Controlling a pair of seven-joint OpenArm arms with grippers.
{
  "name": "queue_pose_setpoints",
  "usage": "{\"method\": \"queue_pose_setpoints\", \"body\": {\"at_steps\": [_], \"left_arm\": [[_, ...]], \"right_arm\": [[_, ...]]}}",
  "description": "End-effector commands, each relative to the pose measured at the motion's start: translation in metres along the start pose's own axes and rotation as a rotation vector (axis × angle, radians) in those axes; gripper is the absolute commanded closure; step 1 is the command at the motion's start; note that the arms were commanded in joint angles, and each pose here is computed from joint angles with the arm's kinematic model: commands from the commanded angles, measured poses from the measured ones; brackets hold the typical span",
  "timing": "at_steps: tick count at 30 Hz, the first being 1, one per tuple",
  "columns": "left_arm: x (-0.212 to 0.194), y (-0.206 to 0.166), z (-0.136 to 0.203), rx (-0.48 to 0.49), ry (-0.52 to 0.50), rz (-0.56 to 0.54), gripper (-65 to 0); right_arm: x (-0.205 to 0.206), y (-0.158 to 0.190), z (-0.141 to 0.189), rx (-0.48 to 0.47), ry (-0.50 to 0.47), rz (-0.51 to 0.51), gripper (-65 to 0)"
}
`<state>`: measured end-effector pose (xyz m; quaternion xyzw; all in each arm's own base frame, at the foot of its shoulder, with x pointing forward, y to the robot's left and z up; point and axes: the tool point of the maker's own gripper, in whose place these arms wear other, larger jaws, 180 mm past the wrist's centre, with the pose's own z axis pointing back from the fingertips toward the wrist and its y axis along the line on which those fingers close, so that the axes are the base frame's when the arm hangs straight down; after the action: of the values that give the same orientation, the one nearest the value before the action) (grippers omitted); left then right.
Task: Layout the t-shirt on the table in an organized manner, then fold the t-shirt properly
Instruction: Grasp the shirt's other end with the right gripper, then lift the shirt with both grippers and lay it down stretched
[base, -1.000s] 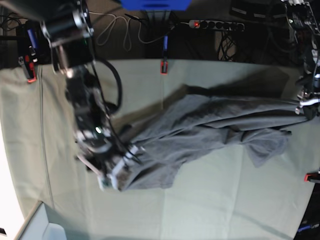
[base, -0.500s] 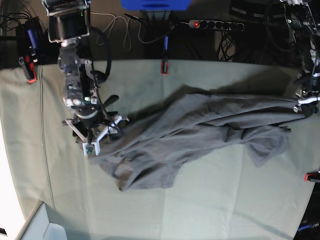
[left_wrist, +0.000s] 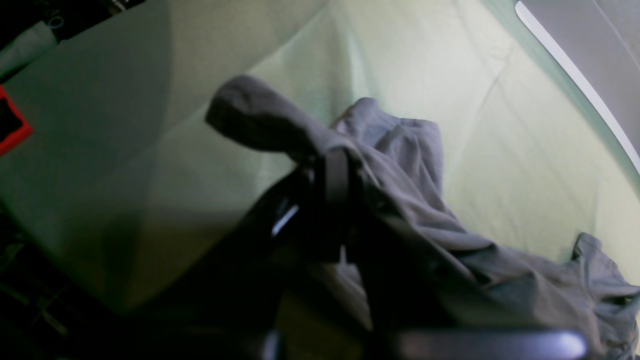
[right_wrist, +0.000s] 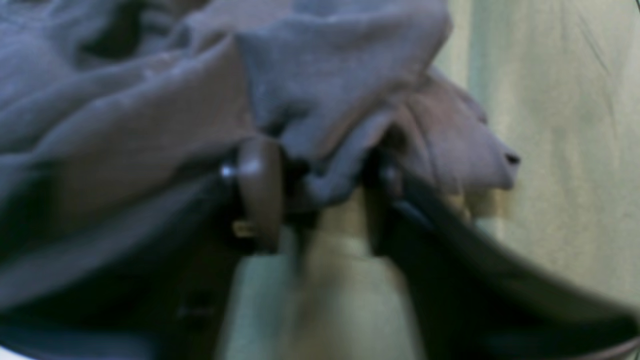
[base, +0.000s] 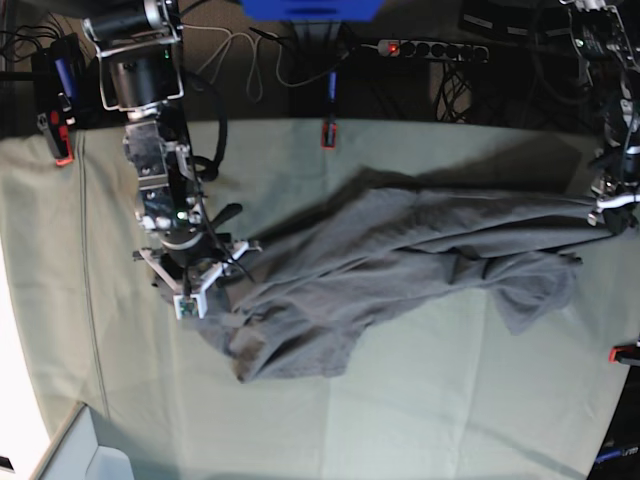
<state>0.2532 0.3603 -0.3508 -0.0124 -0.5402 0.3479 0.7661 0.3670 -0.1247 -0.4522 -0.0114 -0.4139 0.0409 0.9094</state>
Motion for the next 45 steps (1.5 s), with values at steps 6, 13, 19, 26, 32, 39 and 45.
{"method": "queue_pose_setpoints", "body": {"at_steps": [6, 13, 19, 26, 32, 39, 45], "left_arm": [[0.028, -0.015, 0.002, -0.044, -0.08, -0.016, -0.1], [0.055, -0.043, 0.015, -0.113, -0.154, -0.044, -0.1], [0.086, -0.071, 0.039, -0.185, -0.241, -0.095, -0.1], [0.123, -0.07, 0.056, -0.175, -0.347, -0.11, -0.1], [0.133, -0.061, 0.06, -0.152, -0.378, -0.112, -0.1], [0.141, -0.087, 0.053, -0.215, -0.406, -0.085, -0.1], [0.197, -0.14, 0.049, -0.342, -0.55, -0.075, -0.1]], "right_arm": [[0.03, 0.0, 0.036, 0.002, -0.15, 0.0, 0.0], [0.053, 0.006, 0.097, 0.014, -0.287, 0.003, 0.0], [0.069, -0.025, 0.149, -0.062, -0.383, 0.01, 0.0], [0.082, -0.061, 0.179, -0.163, -0.444, -0.003, 0.0], [0.079, -0.066, 0.188, -0.18, -0.487, 0.001, 0.0], [0.109, -0.061, 0.207, -0.181, -0.682, -0.004, 0.0], [0.193, -0.078, 0.223, -0.235, -0.922, -0.028, 0.0]]}}
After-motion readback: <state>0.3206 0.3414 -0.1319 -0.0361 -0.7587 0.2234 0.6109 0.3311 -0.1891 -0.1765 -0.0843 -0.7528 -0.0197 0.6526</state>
